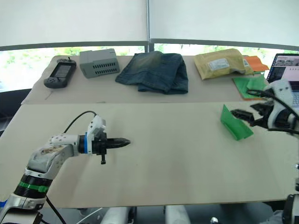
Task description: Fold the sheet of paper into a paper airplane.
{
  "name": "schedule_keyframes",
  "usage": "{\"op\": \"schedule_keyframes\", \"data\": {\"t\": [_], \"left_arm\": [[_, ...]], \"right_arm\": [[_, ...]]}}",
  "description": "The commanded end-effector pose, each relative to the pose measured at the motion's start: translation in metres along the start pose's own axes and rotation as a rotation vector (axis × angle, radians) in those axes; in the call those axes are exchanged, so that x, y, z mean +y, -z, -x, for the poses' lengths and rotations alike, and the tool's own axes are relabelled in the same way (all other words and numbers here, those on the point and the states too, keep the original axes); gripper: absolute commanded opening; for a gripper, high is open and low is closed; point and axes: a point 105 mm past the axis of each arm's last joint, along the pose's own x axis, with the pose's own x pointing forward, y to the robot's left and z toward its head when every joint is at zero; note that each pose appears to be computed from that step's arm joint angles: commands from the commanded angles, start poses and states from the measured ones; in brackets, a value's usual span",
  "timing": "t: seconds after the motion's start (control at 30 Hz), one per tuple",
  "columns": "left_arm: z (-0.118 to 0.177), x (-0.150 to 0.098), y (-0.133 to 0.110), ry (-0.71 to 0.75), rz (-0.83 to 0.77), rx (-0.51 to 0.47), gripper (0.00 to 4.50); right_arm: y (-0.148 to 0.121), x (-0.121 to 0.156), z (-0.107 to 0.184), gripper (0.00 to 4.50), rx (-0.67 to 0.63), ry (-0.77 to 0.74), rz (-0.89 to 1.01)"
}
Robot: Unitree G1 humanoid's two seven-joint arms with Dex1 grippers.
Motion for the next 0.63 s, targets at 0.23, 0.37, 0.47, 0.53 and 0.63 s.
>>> {"op": "schedule_keyframes", "data": {"t": [0.23, 0.37, 0.47, 0.53, 0.63], "left_arm": [[0.034, 0.014, -0.014, -0.22, -0.067, -0.059, 0.0], [0.047, 0.008, 0.009, -0.259, -0.084, 0.018, 0.0], [0.049, 0.002, 0.02, -0.275, -0.081, 0.076, 0.0], [0.047, 0.001, 0.023, -0.294, -0.105, 0.071, 0.0], [0.047, -0.002, 0.03, -0.286, -0.098, 0.092, 0.0]], "right_arm": [[0.018, 0.14, 0.006, 4.48, -0.105, -0.388, 0.251], [0.046, 0.161, -0.004, 4.48, -0.135, -0.422, 0.173], [0.066, 0.163, -0.016, 4.48, -0.106, -0.391, 0.17], [0.079, 0.161, -0.025, 4.48, -0.094, -0.368, 0.163], [0.087, 0.16, -0.031, 4.48, -0.082, -0.36, 0.164]]}}
